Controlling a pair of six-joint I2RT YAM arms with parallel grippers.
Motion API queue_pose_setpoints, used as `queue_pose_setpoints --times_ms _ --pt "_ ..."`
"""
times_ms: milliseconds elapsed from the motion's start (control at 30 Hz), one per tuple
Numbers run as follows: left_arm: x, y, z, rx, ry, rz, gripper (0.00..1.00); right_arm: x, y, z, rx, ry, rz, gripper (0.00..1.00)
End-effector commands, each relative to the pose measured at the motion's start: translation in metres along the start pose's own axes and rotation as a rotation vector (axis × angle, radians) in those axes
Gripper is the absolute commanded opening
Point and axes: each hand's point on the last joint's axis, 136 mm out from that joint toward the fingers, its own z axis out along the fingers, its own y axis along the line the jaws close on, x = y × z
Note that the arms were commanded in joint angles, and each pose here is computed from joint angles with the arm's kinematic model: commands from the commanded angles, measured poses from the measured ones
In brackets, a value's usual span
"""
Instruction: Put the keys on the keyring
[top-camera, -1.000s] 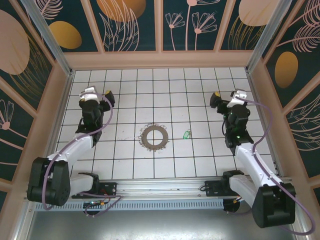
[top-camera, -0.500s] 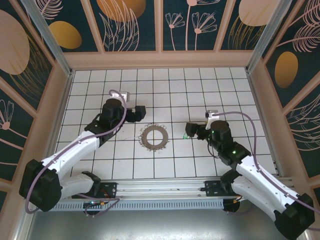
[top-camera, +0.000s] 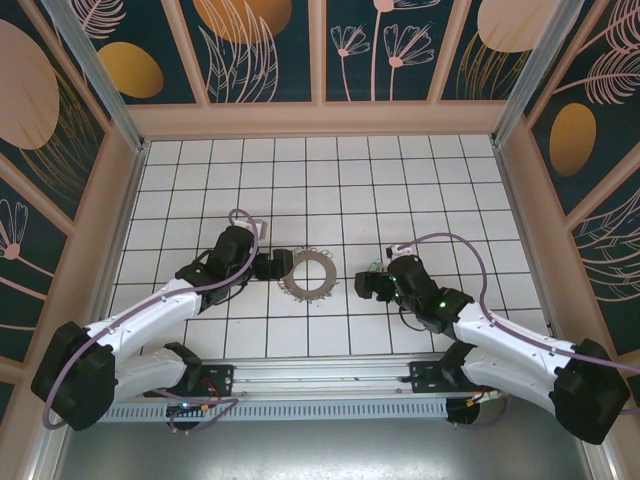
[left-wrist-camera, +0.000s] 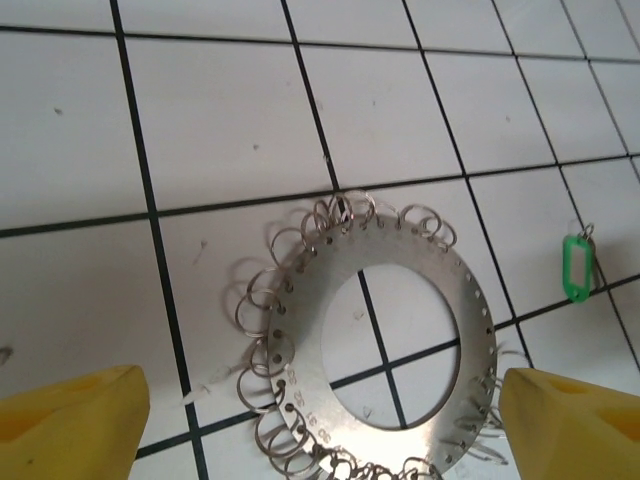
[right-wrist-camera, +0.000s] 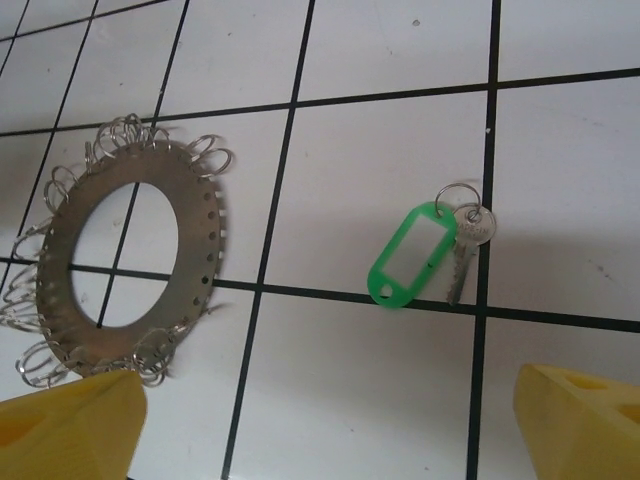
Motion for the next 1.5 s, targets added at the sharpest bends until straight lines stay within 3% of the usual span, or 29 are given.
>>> queue_pose_setpoints --times_ms 0,167,267,600,867,1133,1467 --pt "0.012 -0.006 0.006 0.029 0.04 -0.01 0.84 -0.007 0.011 0.001 -0.052 -0.038 0.048 0.9" --pt "0.028 -0.024 0.006 0.055 0.096 0.086 0.74 0.001 0.015 0.0 -0.099 -0.022 0.077 0.85" --pt "0.037 -0.017 0.004 0.025 0.119 0.106 0.72 0.011 0.026 -0.003 -0.185 -0.004 0.068 0.8" --pt "0.054 -0.015 0.009 0.067 0.131 0.018 0.68 0.023 0.082 0.007 -0.205 0.113 -0.191 0.66" --pt "0.063 -0.029 -0.014 0.141 0.158 0.06 0.55 0.035 0.086 0.019 -0.231 0.135 -0.169 0.59" --pt "0.077 -0.022 0.001 0.091 0.202 0.072 0.43 0.029 0.078 0.013 -0.209 0.089 -0.157 0.61" --pt "0.089 -0.027 0.012 0.036 0.22 0.112 0.39 0.026 0.064 0.003 -0.193 0.039 -0.147 0.62"
